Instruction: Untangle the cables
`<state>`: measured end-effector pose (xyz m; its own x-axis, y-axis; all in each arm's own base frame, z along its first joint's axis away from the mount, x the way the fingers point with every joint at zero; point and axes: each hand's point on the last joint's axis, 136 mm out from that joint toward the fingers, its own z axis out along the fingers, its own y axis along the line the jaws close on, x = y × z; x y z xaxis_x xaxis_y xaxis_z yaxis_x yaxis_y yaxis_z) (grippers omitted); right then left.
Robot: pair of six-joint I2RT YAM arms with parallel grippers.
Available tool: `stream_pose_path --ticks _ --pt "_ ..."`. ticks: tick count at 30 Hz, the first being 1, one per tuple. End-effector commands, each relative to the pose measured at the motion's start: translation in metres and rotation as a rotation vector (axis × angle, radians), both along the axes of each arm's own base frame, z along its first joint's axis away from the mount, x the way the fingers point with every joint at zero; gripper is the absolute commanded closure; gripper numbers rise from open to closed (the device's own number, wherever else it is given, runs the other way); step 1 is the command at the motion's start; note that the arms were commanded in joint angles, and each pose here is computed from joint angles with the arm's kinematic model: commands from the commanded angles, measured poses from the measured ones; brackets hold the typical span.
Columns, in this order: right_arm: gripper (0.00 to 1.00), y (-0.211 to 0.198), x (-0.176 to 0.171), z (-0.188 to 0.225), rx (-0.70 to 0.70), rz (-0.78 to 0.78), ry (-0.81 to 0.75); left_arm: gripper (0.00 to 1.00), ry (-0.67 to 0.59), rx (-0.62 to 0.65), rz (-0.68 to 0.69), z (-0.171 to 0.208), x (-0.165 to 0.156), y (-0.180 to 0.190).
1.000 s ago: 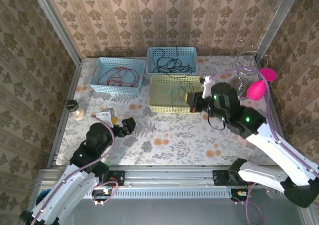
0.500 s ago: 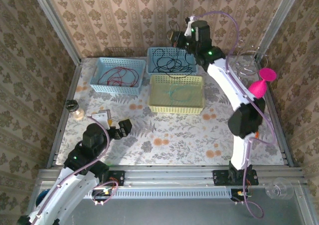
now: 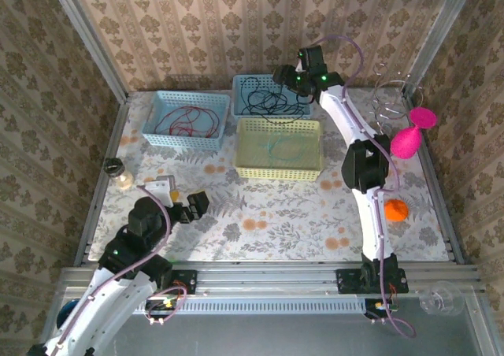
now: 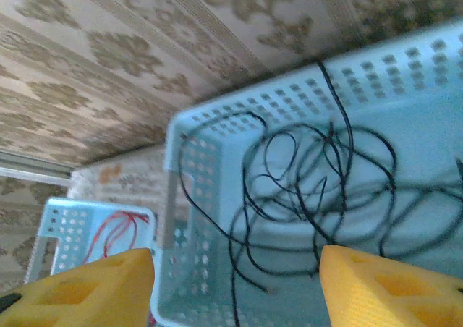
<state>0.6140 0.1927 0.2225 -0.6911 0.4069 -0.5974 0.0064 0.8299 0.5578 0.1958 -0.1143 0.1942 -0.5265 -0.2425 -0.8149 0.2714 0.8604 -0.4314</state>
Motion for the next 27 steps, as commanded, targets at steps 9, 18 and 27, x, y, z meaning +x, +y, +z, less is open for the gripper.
stream_pose_path --ticks 9,18,27 --pt "0.00 -0.014 -0.166 0.090 -0.190 0.105 -0.210 0.00 0.058 0.214 0.129 0.029 0.021 0.022" --pt "0.00 -0.055 -0.293 0.109 -0.277 0.045 -0.381 0.00 -0.061 0.236 0.201 0.045 0.048 0.023" --pt "0.00 -0.090 -0.339 0.023 -0.444 0.059 -0.602 0.00 -0.446 0.552 0.172 0.049 0.064 0.030"
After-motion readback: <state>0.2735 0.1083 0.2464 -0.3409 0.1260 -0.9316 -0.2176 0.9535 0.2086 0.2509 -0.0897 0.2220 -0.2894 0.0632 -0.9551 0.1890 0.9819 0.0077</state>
